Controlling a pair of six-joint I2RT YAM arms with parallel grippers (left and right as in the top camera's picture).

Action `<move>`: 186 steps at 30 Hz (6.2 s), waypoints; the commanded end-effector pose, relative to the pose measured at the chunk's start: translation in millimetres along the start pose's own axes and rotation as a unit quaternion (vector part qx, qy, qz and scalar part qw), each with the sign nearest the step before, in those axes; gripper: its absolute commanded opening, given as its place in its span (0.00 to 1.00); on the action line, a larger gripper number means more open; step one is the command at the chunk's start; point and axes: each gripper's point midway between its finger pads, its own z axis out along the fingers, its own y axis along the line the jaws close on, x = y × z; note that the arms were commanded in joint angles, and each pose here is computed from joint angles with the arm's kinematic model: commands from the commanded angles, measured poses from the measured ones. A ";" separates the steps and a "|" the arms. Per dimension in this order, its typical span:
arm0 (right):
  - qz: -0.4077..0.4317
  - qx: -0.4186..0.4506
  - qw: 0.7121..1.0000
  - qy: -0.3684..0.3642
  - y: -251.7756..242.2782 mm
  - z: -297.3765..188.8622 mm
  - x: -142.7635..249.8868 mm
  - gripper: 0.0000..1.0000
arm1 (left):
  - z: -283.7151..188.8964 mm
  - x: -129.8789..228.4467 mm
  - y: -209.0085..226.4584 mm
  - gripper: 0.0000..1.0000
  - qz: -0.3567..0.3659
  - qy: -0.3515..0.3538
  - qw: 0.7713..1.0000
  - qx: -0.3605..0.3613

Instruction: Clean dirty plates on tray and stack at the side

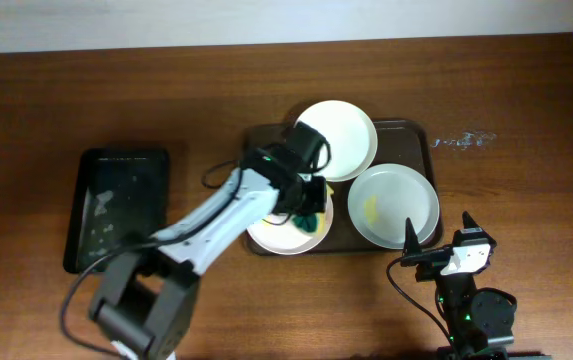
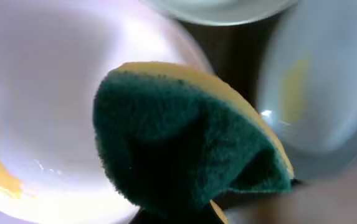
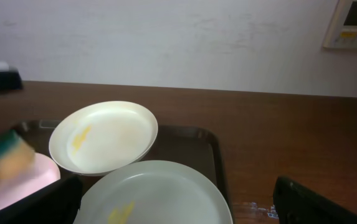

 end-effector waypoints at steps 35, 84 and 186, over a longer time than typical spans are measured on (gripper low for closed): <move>0.022 -0.207 0.975 -0.080 69.0 -17.9 -39.8 0.98 | 30.6 -1.9 58.2 0.56 0.009 0.033 0.998 -0.061; 0.111 -0.128 0.733 0.658 149.6 117.5 105.9 0.39 | 28.7 -1.6 59.5 0.24 -0.075 0.046 0.995 -0.036; 0.336 0.200 0.810 0.437 -172.8 129.8 -4.7 0.04 | -227.3 16.9 280.3 0.00 -0.358 -0.154 0.914 -0.115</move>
